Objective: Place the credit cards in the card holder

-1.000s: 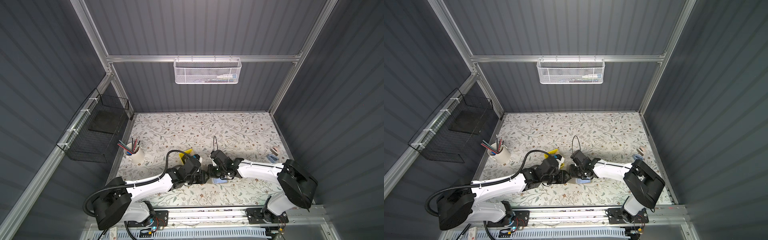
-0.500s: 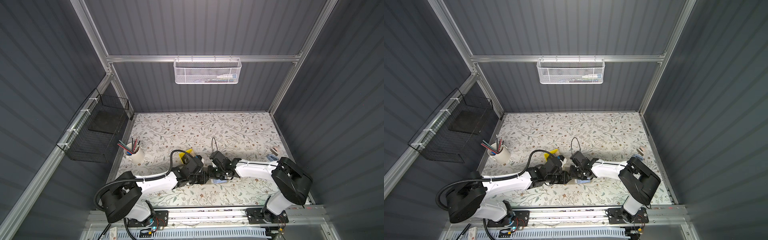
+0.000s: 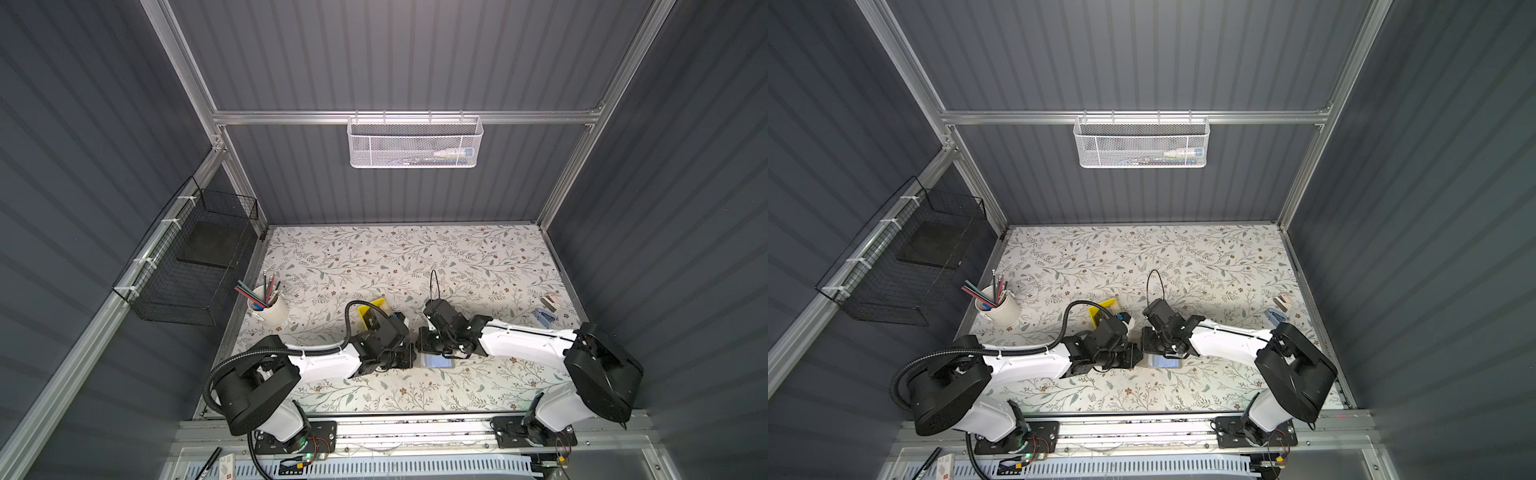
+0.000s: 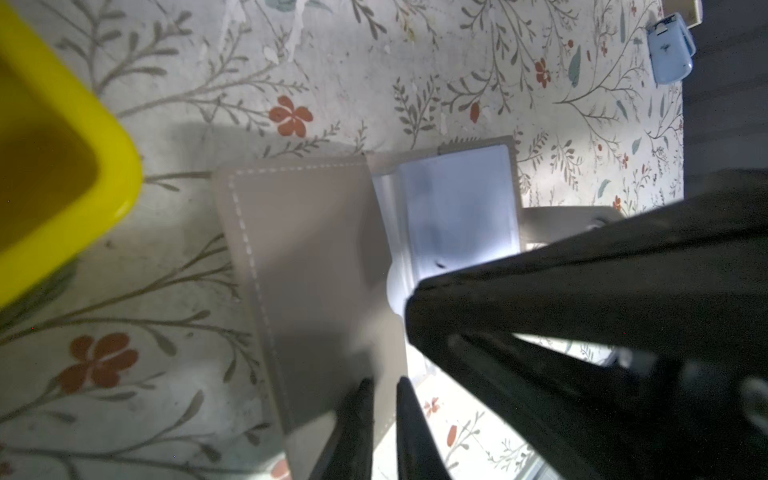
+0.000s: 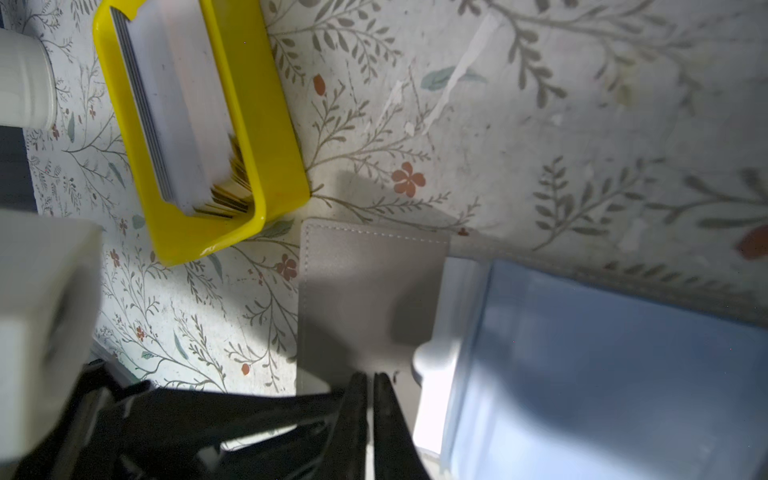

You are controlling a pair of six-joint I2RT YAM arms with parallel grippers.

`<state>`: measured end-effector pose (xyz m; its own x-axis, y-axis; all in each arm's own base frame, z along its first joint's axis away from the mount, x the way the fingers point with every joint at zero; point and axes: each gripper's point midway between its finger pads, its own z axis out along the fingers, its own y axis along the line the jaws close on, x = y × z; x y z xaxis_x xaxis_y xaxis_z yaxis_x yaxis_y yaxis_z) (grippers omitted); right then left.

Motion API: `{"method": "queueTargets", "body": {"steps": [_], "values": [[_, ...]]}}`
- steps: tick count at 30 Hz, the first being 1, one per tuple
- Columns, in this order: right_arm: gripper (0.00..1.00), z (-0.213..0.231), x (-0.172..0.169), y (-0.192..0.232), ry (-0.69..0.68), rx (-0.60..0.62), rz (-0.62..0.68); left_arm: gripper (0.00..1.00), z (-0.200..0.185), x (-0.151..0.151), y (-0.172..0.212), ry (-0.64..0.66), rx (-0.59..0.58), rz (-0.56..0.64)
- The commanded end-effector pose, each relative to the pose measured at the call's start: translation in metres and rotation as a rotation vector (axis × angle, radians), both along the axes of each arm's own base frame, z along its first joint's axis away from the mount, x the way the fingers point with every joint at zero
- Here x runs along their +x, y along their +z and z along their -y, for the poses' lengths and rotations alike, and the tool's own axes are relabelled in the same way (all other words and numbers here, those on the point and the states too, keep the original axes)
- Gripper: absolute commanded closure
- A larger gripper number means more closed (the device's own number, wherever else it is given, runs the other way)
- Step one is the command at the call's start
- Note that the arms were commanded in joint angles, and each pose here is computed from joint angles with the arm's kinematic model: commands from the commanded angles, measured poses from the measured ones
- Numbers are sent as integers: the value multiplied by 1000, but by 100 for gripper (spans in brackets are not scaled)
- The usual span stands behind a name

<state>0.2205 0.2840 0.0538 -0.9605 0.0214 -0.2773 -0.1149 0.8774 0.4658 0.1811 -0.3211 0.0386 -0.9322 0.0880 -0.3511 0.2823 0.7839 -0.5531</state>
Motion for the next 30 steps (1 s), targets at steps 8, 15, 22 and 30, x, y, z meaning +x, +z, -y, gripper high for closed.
{"method": "queueTargets", "body": {"steps": [8,15,22,30], "values": [[87,64,-2,-8,-69,-212,15,87,-5,1,-7,33,0,-1],[86,75,-10,-26,-68,-244,-20,87,-4,0,-14,42,-8,-20],[86,87,-14,-45,-77,-318,-56,87,-12,-3,-19,54,8,-24],[86,66,-2,-12,-55,-226,25,87,-15,-6,-19,61,-3,-27]]}}
